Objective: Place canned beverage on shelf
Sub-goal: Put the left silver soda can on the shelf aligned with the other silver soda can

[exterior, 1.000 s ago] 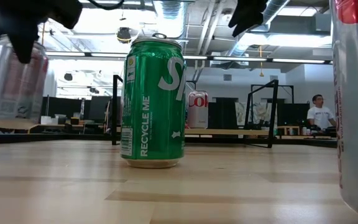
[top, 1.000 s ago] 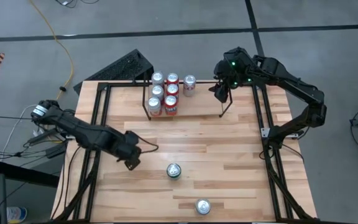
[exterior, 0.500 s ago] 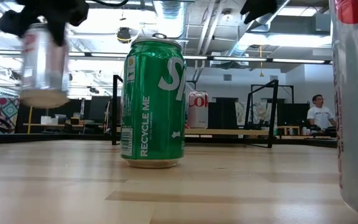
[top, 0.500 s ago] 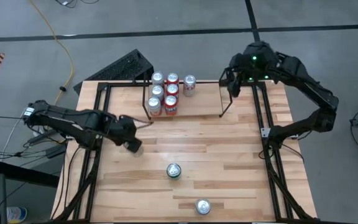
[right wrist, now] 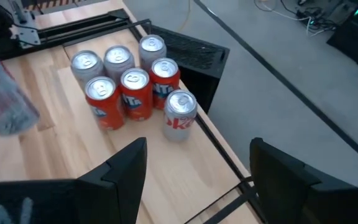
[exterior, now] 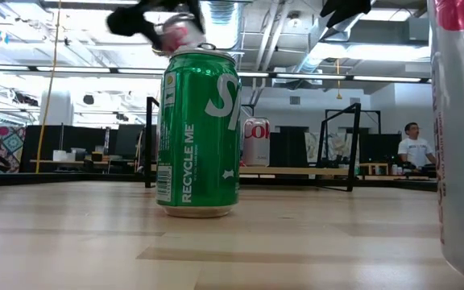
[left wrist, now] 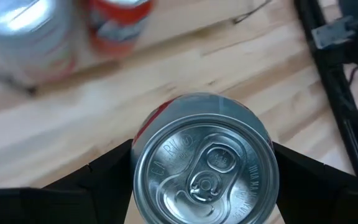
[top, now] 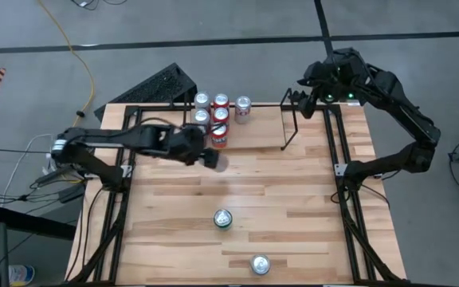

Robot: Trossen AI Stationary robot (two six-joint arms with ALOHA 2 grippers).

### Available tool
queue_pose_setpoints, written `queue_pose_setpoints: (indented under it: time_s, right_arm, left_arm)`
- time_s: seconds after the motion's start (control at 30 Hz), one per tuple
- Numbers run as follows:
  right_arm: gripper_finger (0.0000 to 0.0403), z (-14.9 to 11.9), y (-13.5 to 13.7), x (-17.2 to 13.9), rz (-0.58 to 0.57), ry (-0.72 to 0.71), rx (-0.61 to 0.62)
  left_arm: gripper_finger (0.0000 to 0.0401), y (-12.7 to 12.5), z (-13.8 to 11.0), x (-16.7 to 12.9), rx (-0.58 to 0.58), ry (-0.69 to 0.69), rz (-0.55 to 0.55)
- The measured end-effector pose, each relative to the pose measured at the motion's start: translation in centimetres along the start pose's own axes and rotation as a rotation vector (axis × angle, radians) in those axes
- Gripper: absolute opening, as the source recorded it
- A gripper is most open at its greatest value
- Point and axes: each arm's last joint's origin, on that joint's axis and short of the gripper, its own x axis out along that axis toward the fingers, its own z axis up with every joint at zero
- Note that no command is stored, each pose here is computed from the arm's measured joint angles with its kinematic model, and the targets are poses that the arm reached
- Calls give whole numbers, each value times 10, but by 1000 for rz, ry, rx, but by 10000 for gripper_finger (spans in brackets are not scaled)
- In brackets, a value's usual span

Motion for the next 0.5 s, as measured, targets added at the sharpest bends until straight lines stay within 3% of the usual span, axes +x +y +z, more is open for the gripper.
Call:
queue_pose_setpoints:
  time_s: [0.2,0.5]
  right_arm:
    - [260,0,-1,0,-3,2,31]
    - [260,-9,-2,-5,-30,72,36]
  left_arm:
    - [293,-47,32,16,120,-40,-21]
    - [293,-67,82,59,166,-138,116]
